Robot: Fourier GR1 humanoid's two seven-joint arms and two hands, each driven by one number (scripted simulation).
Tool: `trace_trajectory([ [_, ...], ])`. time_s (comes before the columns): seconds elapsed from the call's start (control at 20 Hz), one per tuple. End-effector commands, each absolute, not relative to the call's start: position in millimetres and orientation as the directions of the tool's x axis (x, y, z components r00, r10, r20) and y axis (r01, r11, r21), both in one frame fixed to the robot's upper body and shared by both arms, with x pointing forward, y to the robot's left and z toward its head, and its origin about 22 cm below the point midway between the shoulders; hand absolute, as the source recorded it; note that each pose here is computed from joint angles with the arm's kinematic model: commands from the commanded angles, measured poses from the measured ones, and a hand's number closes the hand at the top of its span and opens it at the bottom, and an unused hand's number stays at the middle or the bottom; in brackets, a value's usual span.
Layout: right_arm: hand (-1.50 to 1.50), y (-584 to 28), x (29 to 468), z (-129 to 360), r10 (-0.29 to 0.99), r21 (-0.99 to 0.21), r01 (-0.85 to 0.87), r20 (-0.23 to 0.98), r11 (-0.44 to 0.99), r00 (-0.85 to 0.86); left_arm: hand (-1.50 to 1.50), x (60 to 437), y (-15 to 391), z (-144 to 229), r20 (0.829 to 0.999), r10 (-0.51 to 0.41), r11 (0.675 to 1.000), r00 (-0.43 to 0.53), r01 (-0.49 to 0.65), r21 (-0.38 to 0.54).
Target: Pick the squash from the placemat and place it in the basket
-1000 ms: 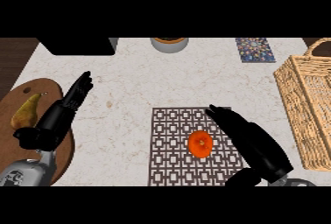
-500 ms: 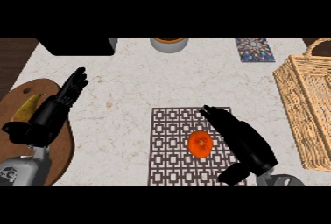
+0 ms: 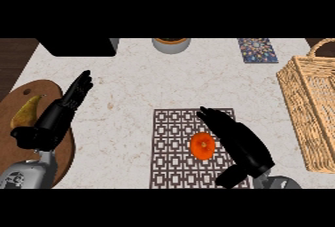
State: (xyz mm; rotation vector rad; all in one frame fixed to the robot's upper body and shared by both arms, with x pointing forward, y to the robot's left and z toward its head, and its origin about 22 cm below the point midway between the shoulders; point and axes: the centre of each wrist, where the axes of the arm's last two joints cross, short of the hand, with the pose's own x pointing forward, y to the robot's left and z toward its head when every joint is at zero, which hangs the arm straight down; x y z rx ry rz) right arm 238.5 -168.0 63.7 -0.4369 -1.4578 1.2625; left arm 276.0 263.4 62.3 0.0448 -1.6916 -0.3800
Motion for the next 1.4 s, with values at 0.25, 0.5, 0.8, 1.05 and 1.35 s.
trace_trajectory([
  [0.25,-1.50,-157,244,59,0.853,-0.887,-0.354,0.412,0.296,-0.320,0.00,274,278,49,0.962,-0.229,0.947,-0.150,0.192,0.256],
  [0.5,-1.50,-130,243,41,0.858,-0.887,-0.364,0.405,0.285,-0.315,0.00,294,272,57,0.953,-0.249,0.943,-0.174,0.183,0.279],
  [0.8,-1.50,-137,239,19,0.880,-0.886,-0.383,0.382,0.262,-0.283,0.00,290,264,49,0.954,-0.253,0.943,-0.161,0.178,0.280],
  [1.05,-1.50,-138,259,16,0.901,-0.891,-0.393,0.344,0.225,-0.264,0.00,296,280,64,0.953,-0.248,0.940,-0.172,0.196,0.280],
  [1.35,-1.50,-149,263,-13,0.887,-0.871,-0.424,0.380,0.248,-0.262,0.00,281,274,44,0.956,-0.245,0.947,-0.159,0.172,0.271],
])
